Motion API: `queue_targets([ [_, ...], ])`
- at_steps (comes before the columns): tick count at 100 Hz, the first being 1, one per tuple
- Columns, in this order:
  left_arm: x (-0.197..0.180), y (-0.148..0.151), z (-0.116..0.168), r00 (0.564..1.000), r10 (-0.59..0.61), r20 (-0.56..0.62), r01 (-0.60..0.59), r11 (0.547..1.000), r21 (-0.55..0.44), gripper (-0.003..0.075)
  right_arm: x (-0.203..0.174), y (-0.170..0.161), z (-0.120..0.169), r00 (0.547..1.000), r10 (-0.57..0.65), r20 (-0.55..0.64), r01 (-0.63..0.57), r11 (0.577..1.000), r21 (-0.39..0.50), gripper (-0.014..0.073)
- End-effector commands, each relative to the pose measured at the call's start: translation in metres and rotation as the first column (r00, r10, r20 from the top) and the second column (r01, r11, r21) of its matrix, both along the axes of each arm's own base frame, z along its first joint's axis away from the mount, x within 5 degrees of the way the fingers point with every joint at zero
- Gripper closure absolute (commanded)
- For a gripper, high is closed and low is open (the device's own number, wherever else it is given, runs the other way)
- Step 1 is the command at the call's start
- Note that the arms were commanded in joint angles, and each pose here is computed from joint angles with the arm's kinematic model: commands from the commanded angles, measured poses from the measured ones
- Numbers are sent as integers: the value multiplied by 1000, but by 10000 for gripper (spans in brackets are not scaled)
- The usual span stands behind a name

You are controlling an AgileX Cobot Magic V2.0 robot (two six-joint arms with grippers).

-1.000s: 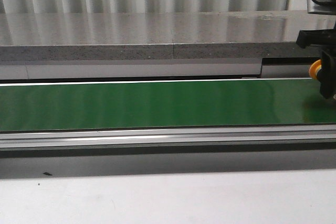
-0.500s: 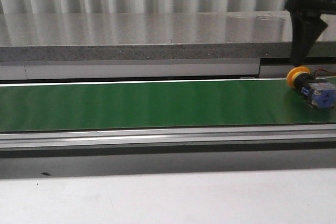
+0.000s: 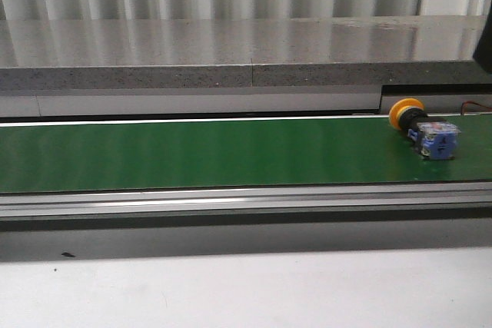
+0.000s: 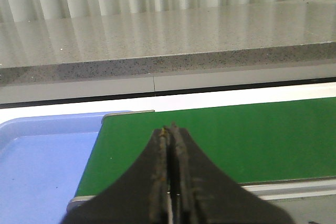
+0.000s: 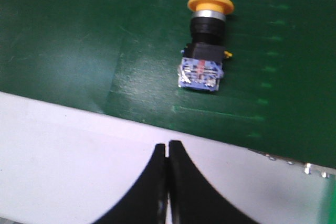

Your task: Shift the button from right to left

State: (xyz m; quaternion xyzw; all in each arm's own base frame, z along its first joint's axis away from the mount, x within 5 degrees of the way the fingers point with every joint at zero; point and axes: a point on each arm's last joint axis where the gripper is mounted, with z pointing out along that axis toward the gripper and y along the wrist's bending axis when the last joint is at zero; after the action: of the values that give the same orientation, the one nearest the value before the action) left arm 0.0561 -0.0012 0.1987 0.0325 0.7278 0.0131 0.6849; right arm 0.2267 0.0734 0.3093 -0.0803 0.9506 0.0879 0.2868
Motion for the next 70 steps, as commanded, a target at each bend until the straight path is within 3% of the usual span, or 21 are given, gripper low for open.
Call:
queue_targets([
  [1,-1,-1,-4,998,-6,69,7,1000,-13,741,-16,-6,19,987,8,158,-10,1000,12,664],
  [24,-1,-1,-4,998,-6,69,7,1000,-13,741,-66,-24,10,947,0,320,-12,999,35,664],
  [48,-1,-1,-4,998,-6,69,7,1000,-13,741,-115,-39,1,862,-27,506,-23,995,92,664],
  [70,-1,-1,-4,997,-7,74,8,1000,-13,741,-147,-49,-19,803,-41,595,-33,993,112,664],
])
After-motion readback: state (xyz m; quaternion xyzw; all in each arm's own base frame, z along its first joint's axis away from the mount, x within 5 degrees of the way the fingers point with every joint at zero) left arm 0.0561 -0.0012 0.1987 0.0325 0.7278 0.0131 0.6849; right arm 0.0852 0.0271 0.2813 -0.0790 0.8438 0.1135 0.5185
